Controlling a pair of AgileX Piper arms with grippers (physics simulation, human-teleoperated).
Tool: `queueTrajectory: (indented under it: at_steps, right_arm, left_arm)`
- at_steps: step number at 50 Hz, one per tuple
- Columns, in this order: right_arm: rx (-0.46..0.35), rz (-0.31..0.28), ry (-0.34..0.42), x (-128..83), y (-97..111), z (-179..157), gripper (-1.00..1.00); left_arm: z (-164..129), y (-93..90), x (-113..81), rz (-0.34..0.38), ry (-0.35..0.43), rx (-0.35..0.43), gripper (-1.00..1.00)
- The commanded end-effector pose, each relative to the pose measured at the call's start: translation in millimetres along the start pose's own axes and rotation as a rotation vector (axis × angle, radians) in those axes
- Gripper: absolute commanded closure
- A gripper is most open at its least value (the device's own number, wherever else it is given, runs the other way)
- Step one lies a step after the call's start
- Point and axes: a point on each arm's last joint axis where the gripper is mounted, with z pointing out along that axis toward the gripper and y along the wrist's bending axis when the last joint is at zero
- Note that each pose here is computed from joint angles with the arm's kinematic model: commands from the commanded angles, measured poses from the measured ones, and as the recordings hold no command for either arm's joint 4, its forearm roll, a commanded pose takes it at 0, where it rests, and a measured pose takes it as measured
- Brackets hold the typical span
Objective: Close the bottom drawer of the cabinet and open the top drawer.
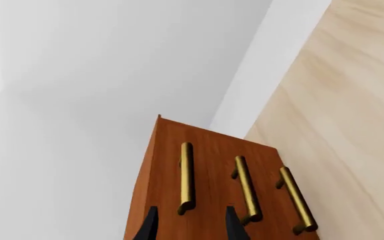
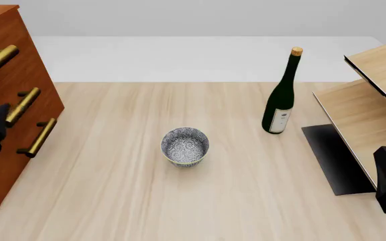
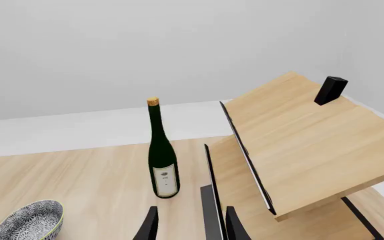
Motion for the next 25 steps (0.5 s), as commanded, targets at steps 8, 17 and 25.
queueTrajectory:
  at_steps: [8, 17, 25]
  right_arm:
    - [0.002, -0.001, 0.000, 0, 0, 1, -1.00]
    - [0.003, 0.001, 0.000, 0, 0, 1, -1.00]
    - [0.004, 0.001, 0.000, 0, 0, 1, -1.00]
  left_arm:
    - [2, 1.5, 10.6, 0.046, 0.062, -0.040, -1.00]
    - [11, -8.8, 15.9, 0.077, 0.072, -0.032, -1.00]
    - [21, -13.4, 15.7, 0.104, 0.058, -0.025, -1.00]
